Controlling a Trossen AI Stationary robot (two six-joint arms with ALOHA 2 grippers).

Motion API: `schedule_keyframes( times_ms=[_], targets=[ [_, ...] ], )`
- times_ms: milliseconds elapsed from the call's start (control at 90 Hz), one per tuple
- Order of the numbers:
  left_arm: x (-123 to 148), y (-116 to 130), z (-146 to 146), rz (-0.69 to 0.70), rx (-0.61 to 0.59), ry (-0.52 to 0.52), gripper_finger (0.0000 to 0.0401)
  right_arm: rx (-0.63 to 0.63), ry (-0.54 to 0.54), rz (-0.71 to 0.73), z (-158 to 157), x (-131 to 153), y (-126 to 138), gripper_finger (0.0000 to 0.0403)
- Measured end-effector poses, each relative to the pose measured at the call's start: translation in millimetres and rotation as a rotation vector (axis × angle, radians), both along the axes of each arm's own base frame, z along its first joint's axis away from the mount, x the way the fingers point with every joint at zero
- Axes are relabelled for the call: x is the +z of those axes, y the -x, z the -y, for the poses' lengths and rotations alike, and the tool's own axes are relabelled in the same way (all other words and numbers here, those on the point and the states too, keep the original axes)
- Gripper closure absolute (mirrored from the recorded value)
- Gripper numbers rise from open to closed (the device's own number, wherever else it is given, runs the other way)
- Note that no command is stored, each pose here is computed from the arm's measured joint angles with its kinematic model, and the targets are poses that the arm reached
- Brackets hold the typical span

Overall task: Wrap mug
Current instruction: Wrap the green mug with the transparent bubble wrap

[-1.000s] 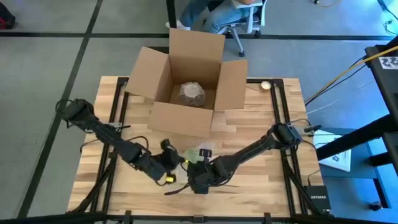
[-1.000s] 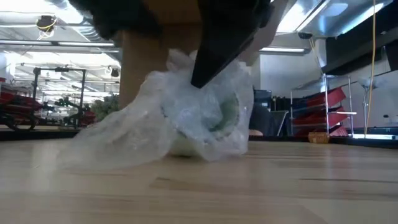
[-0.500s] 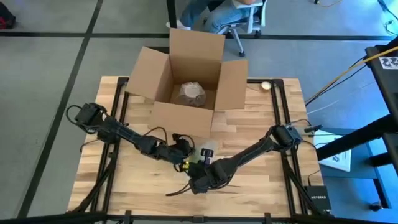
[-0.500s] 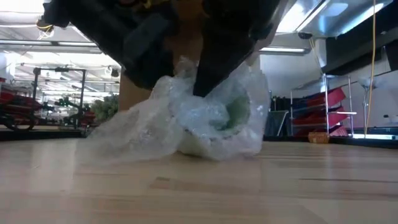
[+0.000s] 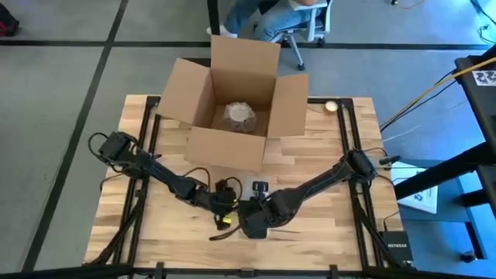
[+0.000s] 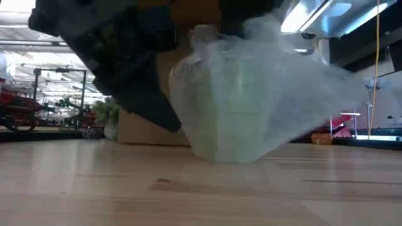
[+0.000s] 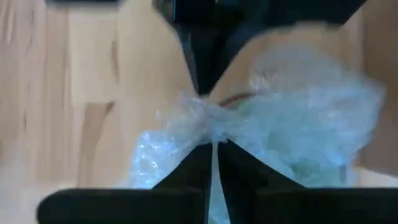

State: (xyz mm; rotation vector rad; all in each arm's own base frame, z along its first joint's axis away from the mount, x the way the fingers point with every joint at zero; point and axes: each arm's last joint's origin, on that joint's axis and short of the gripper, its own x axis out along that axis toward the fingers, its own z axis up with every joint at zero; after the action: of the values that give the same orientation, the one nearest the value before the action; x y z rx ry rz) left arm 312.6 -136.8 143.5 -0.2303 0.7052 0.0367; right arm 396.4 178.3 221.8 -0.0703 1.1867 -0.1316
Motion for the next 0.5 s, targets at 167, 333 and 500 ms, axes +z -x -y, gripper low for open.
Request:
schedule_keyframes(
  times_ms=[167, 333, 500],
  targets=[
    [6, 4, 5, 0.005, 0.004, 0.018, 0.0401, -0.003, 0.008, -0.016, 3, -1, 0, 0.0389],
    [36, 11, 13, 0.073, 0.011, 0.095, 0.0401, 0.028, -0.004, -0.032, 9, 3, 0, 0.0389],
    [59, 24, 18, 0.119, 0.023, 0.09, 0.0401, 0.053, -0.048, -0.09, 28, -16, -16, 0.0389]
  ],
)
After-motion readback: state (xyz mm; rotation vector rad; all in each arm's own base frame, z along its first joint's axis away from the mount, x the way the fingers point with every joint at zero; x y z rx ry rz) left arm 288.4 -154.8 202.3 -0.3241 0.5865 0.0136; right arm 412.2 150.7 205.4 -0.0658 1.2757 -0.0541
